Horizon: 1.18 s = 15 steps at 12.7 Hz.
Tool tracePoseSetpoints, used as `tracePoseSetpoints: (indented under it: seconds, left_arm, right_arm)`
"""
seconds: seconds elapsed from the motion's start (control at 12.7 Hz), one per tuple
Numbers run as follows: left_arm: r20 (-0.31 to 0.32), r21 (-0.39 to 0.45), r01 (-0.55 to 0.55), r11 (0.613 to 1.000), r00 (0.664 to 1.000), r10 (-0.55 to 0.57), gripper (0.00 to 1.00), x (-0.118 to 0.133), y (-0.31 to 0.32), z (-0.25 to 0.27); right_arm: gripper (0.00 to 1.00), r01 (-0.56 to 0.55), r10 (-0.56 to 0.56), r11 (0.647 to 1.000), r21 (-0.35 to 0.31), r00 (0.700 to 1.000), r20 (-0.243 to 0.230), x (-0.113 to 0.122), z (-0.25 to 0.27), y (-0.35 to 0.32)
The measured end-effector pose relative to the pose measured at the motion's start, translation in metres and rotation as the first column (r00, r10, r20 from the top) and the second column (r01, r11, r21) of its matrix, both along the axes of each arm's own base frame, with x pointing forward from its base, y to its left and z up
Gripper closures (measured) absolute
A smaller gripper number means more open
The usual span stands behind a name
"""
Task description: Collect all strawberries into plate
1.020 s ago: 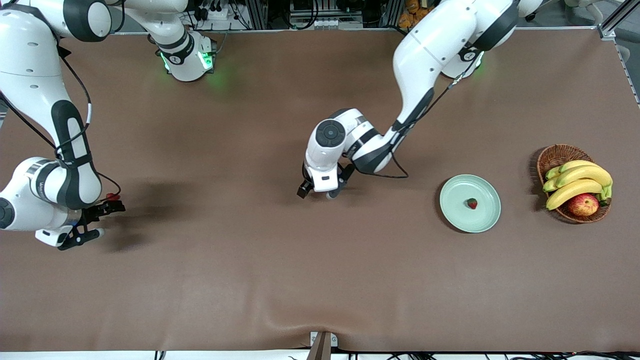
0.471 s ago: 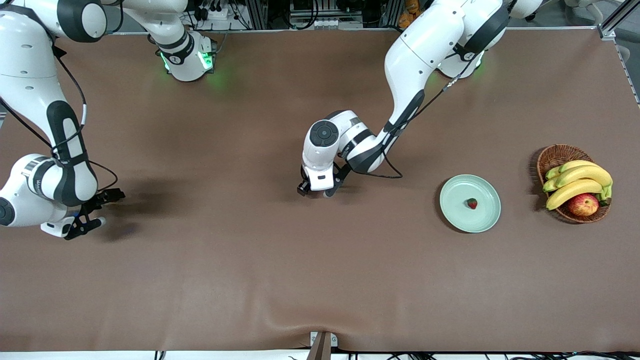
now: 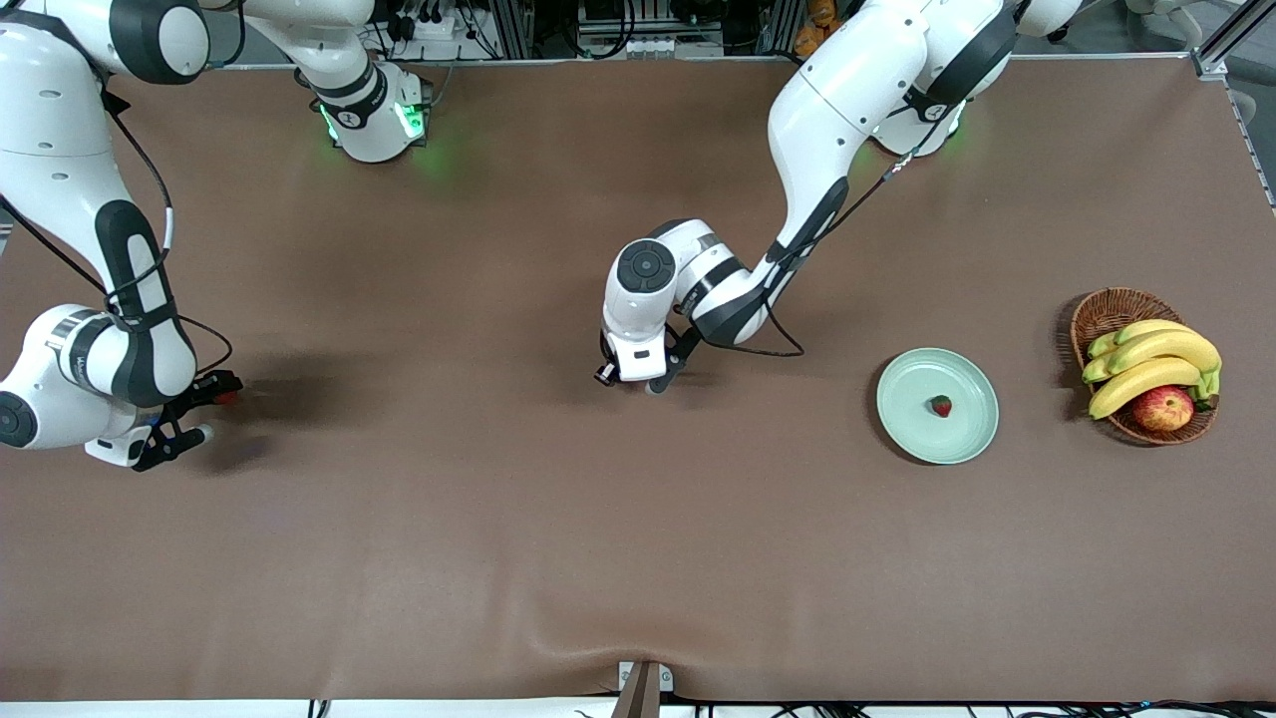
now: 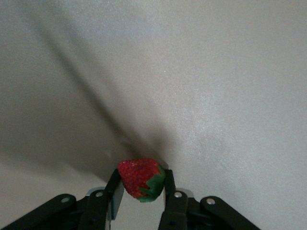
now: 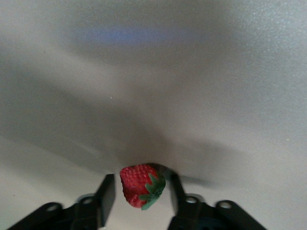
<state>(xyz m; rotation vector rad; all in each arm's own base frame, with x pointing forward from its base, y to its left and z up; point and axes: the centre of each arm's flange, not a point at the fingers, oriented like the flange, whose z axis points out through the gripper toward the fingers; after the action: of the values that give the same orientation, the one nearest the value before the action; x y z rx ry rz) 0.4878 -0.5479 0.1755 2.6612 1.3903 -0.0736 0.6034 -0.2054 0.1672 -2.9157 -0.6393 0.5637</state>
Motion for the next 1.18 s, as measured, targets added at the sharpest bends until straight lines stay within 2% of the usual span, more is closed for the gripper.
tracePoseSetpoints:
  seconds: [0.08,0.24,0.31,0.39,0.55,0.71,0.78,1.02,1.18]
  left_arm:
    - [-0.005,0.010,0.012,1.000,1.000,-0.012,0.63,0.000,0.001,0.000]
    - [-0.016,0.050,0.040,0.998,0.999,-0.039,0.63,0.008,0.010,0.007]
    - [-0.016,0.069,0.054,0.996,0.998,-0.053,0.63,0.020,0.020,0.020]
    - [-0.017,0.090,0.071,0.993,0.997,-0.070,0.63,0.036,0.035,0.040]
    - [-0.031,0.139,0.121,0.983,0.993,-0.117,0.63,0.070,0.080,0.091]
    - [-0.061,0.178,0.183,0.967,0.983,-0.175,0.63,0.100,0.136,0.132]
    - [-0.079,0.190,0.219,0.957,0.975,-0.207,0.63,0.111,0.164,0.144]
    - [-0.158,0.199,0.357,0.913,0.931,-0.329,0.63,0.129,0.260,0.146]
    - [-0.217,0.178,0.433,0.883,0.893,-0.394,0.63,0.134,0.329,0.131]
  right_arm:
    - [0.63,-0.003,0.003,1.000,-0.001,1.000,-0.002,0.000,0.001,0.000]
    - [0.65,-0.007,0.007,1.000,0.001,1.000,-0.003,0.001,0.001,0.002]
    - [0.65,-0.014,0.014,1.000,0.003,1.000,0.004,0.004,0.002,0.007]
    - [0.65,-0.026,0.025,1.000,0.004,0.999,0.026,0.013,0.008,0.017]
    - [0.65,-0.003,0.000,1.000,0.030,0.994,0.109,0.044,0.035,0.060]
    - [0.65,0.045,-0.060,0.995,0.084,0.981,0.186,0.072,0.075,0.138]
    - [0.65,0.075,-0.096,0.991,0.107,0.975,0.202,0.078,0.092,0.185]
    - [0.65,0.141,-0.171,0.977,0.160,0.967,0.189,0.069,0.121,0.334]
    - [0.65,0.185,-0.214,0.963,0.194,0.967,0.139,0.048,0.119,0.416]
